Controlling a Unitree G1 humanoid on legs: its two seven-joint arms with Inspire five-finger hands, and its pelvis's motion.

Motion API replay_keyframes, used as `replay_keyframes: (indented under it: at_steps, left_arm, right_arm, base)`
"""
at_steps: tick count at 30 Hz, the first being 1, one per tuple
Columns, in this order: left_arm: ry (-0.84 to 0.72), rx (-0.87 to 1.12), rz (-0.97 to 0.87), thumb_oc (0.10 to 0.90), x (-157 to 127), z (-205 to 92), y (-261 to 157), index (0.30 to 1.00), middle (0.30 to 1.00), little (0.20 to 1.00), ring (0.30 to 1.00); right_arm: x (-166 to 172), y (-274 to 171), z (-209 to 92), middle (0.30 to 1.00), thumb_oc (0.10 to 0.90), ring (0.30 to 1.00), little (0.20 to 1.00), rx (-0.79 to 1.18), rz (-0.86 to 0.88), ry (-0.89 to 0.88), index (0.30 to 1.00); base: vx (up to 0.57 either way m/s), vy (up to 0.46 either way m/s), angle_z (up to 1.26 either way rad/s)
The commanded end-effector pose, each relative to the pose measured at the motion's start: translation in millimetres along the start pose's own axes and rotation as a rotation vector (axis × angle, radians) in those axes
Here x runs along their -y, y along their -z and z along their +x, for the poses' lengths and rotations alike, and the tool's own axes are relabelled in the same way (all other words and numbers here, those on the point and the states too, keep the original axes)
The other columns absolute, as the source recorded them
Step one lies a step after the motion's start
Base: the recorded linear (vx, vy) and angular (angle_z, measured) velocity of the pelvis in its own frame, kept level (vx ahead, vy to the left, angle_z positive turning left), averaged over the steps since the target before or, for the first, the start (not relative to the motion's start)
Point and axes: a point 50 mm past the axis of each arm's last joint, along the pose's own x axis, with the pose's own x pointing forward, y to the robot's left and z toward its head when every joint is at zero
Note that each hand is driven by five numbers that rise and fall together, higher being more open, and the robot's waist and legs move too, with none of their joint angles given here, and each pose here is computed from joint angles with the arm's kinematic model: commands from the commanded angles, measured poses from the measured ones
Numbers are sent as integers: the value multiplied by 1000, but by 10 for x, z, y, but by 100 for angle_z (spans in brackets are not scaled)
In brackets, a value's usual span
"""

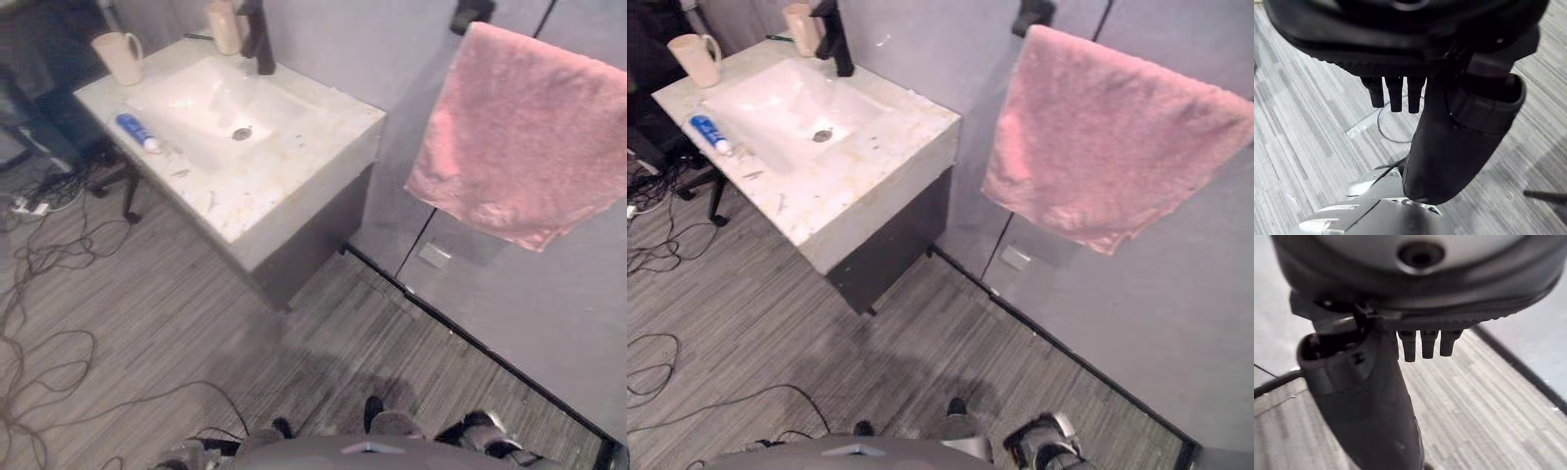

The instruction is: Organize the bathroom.

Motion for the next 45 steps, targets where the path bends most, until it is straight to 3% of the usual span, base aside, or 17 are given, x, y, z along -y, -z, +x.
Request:
replay_keyframes:
  at_steps: [1,11,17,23,29,34,38,45]
  left_arm:
    - [1,-23,62,800,6,-2,17,900,900,900,900]
    - [-45,30,187,800,-36,-16,-184,900,900,900,900]
    - [-78,98,120,800,-81,-51,-444,900,900,900,900]
    - [-59,97,151,800,-47,-36,-349,900,900,900,900]
    - [-30,115,168,800,7,-44,-387,900,900,900,900]
    - [-59,79,196,800,-59,-30,-312,900,900,900,900]
    - [-75,58,171,800,-21,-25,-267,900,900,900,900]
    - [-87,52,176,800,38,-33,-289,900,900,900,900]
  right_arm:
    - [45,76,20,900,800,900,900,-114,108,12,900]
    - [3,130,16,900,800,900,900,-130,209,-16,900]
    - [-163,194,-23,900,800,900,900,-147,56,-131,900]
    - [-112,231,-6,900,800,900,900,-155,64,-103,900]
    - [93,-20,32,900,800,900,900,-34,133,-5,900]
    - [39,4,22,900,800,900,900,-40,123,-8,900]
    - [21,5,10,900,800,900,900,-124,348,1,900]
    - [2,215,27,900,800,900,900,-151,267,-68,900]
  base:
    - [-232,678,55]
    - [-116,324,59]
    - [1,112,43]
    - [75,31,45]
    - [91,151,20]
    - [272,363,8]
    - [264,501,-1]
    - [259,444,11]
